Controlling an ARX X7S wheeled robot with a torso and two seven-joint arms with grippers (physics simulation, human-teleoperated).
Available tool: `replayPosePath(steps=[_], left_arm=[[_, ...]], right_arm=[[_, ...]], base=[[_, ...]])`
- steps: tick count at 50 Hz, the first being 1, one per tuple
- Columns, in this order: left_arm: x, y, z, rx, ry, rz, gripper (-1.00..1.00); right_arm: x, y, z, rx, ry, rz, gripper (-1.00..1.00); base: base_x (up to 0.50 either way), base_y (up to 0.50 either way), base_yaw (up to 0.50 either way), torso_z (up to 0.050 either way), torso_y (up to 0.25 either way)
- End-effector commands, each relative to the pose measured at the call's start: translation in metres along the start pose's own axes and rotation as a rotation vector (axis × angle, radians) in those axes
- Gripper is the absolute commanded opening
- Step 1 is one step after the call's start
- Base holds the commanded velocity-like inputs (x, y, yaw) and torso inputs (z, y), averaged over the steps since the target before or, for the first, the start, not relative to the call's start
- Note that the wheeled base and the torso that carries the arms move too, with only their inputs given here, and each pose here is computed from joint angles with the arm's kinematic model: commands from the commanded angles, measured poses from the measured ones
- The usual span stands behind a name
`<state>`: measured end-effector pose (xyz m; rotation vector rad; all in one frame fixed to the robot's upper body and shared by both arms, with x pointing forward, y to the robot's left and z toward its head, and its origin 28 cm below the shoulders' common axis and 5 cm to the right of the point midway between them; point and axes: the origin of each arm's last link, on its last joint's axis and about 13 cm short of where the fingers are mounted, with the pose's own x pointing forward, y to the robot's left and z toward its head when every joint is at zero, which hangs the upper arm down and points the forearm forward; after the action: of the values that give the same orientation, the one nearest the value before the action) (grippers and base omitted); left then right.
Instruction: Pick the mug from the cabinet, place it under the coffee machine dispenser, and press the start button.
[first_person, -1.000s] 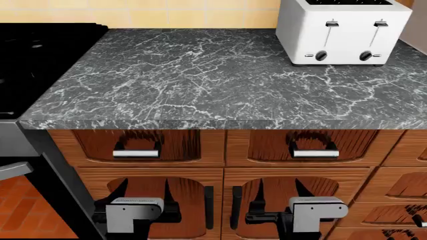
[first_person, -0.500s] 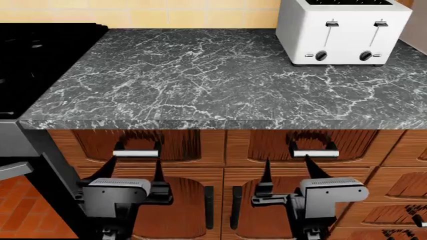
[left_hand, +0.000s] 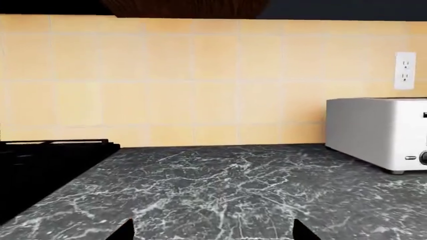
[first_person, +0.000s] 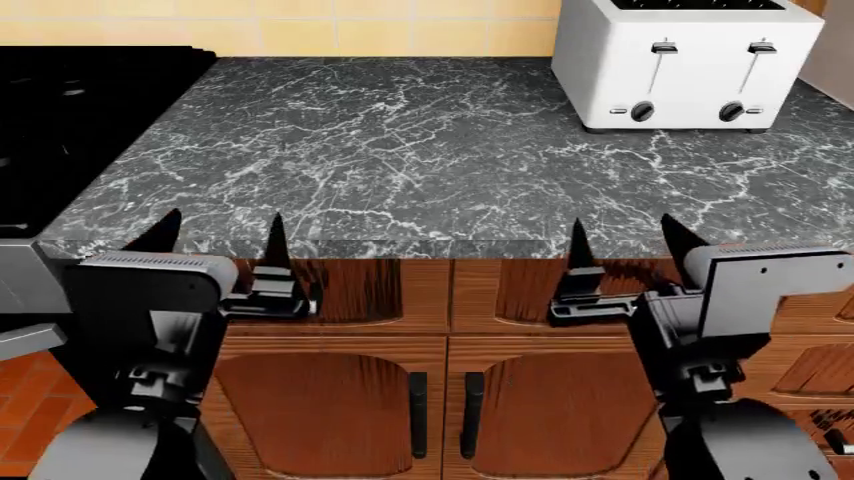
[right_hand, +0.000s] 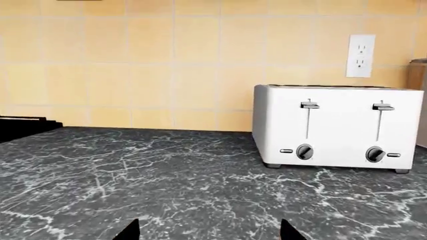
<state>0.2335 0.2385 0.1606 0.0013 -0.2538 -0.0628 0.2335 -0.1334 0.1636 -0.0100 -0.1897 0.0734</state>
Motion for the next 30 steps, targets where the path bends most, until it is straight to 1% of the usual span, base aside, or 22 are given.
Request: replayPosePath(steps=[1, 3, 5, 13, 20, 26, 28, 30], left_arm=[[0.0142, 0.0071, 0.0282, -0.011, -0.020, -0.038, 1.00], [0.0163, 0.0078, 0.0313, -0.016, -0.024, -0.039, 1.00], [0.0182, 0.0083, 0.0326, -0.021, -0.029, -0.036, 1.00], [0.0227, 0.0098, 0.0318, -0.015, -0.034, -0.027, 1.00], [0.0228, 0.0097, 0.0312, -0.014, -0.033, -0.029, 1.00], [0.0219, 0.0093, 0.0313, -0.013, -0.034, -0.033, 1.00], [0.0218, 0.0093, 0.0314, -0.013, -0.035, -0.033, 1.00], [0.0214, 0.0094, 0.0315, -0.011, -0.035, -0.035, 1.00]], right_arm=[[0.0116, -0.0094, 0.0307, 0.010, -0.012, 0.025, 1.00], [0.0134, -0.0092, 0.0334, 0.033, -0.007, 0.035, 1.00], [0.0146, -0.0093, 0.0344, 0.051, 0.000, 0.041, 1.00], [0.0171, -0.0065, 0.0347, 0.047, 0.005, 0.060, 1.00], [0.0188, -0.0051, 0.0352, 0.060, 0.006, 0.068, 1.00], [0.0183, -0.0053, 0.0365, 0.055, -0.001, 0.067, 1.00], [0.0177, -0.0055, 0.0371, 0.094, -0.001, 0.070, 1.00], [0.0175, -0.0060, 0.0373, 0.093, -0.004, 0.068, 1.00]], base=[[0.00, 0.00, 0.00, 0.000, 0.000], [0.00, 0.10, 0.00, 0.000, 0.000], [0.00, 0.50, 0.00, 0.000, 0.000], [0.00, 0.50, 0.00, 0.000, 0.000], [0.00, 0.50, 0.00, 0.000, 0.000], [0.00, 0.50, 0.00, 0.000, 0.000], [0.00, 0.50, 0.00, 0.000, 0.000], [0.00, 0.50, 0.00, 0.000, 0.000]])
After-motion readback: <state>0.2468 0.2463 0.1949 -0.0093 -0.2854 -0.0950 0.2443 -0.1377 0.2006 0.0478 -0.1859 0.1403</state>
